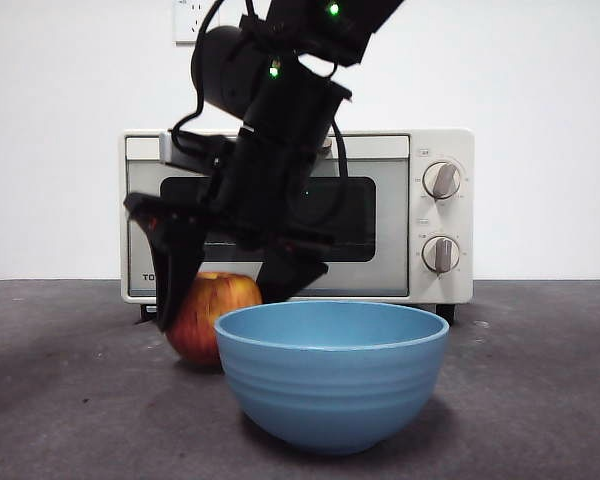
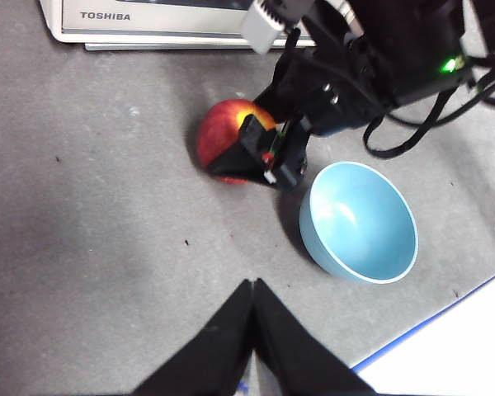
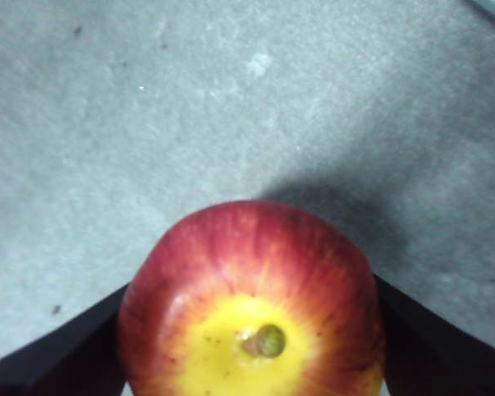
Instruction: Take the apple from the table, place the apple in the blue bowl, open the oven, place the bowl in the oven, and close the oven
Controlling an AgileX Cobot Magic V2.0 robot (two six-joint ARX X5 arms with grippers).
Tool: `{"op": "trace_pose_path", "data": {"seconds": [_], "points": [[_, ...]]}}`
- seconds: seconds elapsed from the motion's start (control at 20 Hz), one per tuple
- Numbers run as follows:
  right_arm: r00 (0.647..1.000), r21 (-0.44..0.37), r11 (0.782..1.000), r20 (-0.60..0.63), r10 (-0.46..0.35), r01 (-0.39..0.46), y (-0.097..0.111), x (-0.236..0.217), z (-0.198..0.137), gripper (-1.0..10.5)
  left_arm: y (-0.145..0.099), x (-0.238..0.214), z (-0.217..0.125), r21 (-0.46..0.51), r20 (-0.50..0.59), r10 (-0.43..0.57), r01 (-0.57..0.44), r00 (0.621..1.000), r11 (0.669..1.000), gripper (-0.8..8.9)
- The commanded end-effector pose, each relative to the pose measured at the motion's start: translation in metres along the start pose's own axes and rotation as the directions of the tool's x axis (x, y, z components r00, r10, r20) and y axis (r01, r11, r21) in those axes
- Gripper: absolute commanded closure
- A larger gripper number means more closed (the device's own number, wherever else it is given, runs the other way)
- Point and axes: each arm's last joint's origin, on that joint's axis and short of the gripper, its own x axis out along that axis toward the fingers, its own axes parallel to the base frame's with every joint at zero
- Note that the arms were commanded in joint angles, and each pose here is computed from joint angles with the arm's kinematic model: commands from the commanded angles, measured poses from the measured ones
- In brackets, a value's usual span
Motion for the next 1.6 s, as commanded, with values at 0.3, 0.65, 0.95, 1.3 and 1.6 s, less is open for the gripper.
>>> {"op": "trace_pose_path", "data": {"seconds": [0.3,0.65,0.95,1.3,1.6], "points": [[0.998,-0.062,0.998,0.058,0.018,-0.014,0.019,-0.099,0.007,6.3,-0.003,-0.004,0.005,0.025,0.024,-0.010,0.009,1.000,1.000,8.06],[0.994,-0.093,0.996,0.102,0.025,-0.015,0.020,-0.136,-0.045,6.3,-0.003,-0.004,0.006,0.027,0.028,-0.010,0.009,1.000,1.000,8.06],[0.995,-0.095,0.995,0.088,0.041,-0.033,0.016,-0.105,-0.092,6.3,-0.003,-0.004,0.005,0.026,0.028,-0.010,0.009,1.000,1.000,8.06],[0.991,-0.073,0.996,0.118,0.055,-0.046,0.007,-0.074,-0.120,6.3,-0.003,-0.004,0.005,0.023,0.022,-0.009,0.009,1.000,1.000,8.06],[0.992,-0.085,0.995,0.115,0.061,-0.051,0.008,-0.068,-0.126,5.7,-0.003,-0.004,0.005,0.023,0.024,-0.010,0.009,1.000,1.000,8.06]]}}
